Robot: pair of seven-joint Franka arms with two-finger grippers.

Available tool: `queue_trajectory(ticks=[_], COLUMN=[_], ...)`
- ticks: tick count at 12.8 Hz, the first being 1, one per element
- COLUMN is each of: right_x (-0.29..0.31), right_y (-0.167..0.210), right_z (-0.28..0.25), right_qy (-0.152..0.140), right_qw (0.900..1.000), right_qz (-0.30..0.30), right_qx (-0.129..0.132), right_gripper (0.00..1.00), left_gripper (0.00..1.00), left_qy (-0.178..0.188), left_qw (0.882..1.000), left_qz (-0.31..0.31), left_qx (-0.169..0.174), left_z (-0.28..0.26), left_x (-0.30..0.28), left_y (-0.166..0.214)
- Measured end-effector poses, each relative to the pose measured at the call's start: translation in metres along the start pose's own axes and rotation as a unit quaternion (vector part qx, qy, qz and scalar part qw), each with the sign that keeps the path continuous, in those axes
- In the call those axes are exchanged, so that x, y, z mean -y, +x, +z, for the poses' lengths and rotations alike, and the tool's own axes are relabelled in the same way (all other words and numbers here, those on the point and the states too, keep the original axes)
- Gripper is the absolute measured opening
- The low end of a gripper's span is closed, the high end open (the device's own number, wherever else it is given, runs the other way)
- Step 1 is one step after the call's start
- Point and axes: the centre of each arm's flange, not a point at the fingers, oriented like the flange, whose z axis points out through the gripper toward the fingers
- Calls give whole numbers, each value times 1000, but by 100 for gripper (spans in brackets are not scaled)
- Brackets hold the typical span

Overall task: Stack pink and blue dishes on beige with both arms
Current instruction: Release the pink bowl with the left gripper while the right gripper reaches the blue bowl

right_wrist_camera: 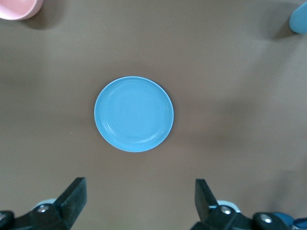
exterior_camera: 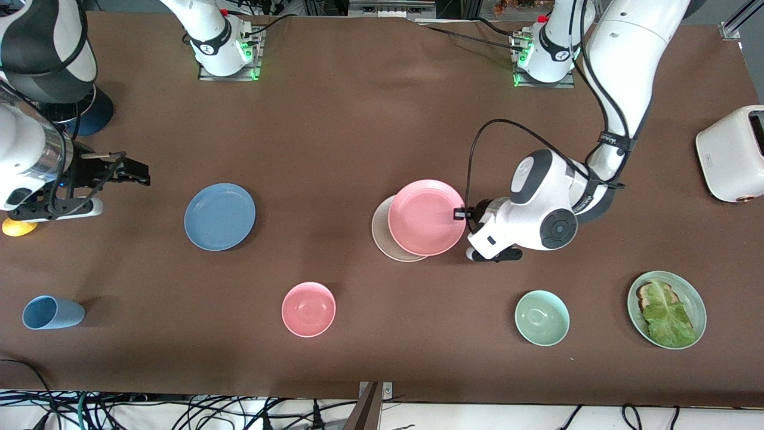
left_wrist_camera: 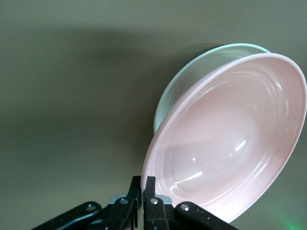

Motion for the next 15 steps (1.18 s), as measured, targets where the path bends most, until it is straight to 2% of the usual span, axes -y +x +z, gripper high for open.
queue_trajectory(ticks=[3,6,7,10,12,15], right_x=[-7,-15,-18,-22,-33,-48], right_y=[7,10,11,7,6,11], right_z=[41,84,106,176,211,251], right_qy=[1,0,-1,0,0,2], right_qw=[1000,1000,1000,999,999,999], right_qz=[5,12,14,17,19,21], right_qx=[0,-15,-24,-45,-49,-49], right_gripper=[100,100,100,100,100,100], left_gripper=[6,6,13,45,67,99], left_qy=[10,21,23,45,62,63], left_qw=[1000,1000,1000,999,998,997], left_qz=[1,0,0,9,13,2], left_qx=[7,8,7,-6,-20,-40], left_z=[25,33,33,32,27,2], left_x=[-10,-8,-9,-7,-7,7], left_y=[2,5,6,9,12,21])
